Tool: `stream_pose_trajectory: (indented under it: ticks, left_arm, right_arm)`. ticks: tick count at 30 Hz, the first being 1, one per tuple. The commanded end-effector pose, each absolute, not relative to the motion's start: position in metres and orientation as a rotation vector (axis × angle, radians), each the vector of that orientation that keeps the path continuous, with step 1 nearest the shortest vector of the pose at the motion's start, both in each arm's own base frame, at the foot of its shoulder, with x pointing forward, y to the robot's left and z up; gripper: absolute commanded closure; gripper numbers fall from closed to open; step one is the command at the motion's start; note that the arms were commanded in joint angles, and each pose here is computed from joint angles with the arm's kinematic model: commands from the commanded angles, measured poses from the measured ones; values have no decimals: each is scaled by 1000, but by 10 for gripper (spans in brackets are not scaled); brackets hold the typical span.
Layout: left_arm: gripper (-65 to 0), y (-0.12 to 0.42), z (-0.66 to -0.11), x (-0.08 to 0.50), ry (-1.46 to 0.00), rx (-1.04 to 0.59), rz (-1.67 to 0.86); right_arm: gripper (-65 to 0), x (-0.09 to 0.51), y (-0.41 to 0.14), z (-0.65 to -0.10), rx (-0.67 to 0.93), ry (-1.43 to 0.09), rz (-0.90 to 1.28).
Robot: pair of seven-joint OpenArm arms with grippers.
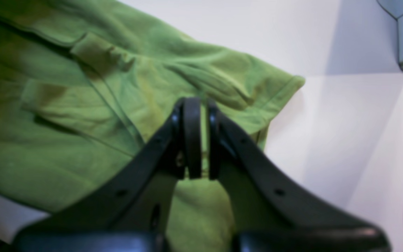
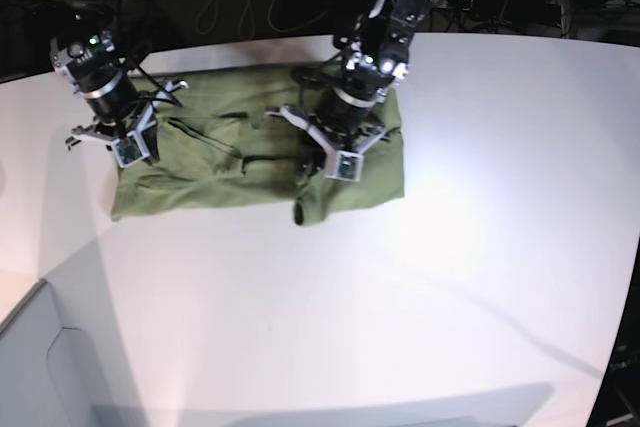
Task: Fold the T-shirt properly
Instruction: 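Fold the strip end with the left gripper toward the right gripper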
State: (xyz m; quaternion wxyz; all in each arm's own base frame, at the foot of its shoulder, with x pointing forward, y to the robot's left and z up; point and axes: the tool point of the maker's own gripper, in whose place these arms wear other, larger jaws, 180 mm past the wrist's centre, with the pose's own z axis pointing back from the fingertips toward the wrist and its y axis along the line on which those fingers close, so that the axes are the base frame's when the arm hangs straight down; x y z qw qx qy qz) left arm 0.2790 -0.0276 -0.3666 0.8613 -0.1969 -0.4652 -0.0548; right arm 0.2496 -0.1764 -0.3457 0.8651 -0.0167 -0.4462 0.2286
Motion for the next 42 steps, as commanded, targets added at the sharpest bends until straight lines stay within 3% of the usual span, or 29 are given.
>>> stream_pose_trajectory:
  ticks: [1, 19, 42]
  left_arm:
    - [0, -39, -353, 286, -1019, -446, -117]
    - [0, -88, -359, 282, -978, -517, -210]
    - [0, -90, -363, 277, -958, -526, -214]
  right_arm:
    - [-1, 255, -175, -334, -32, -981, 492]
    - [-1, 258, -175, -333, -34, -986, 494]
    - [-1, 256, -174, -333, -31, -983, 496]
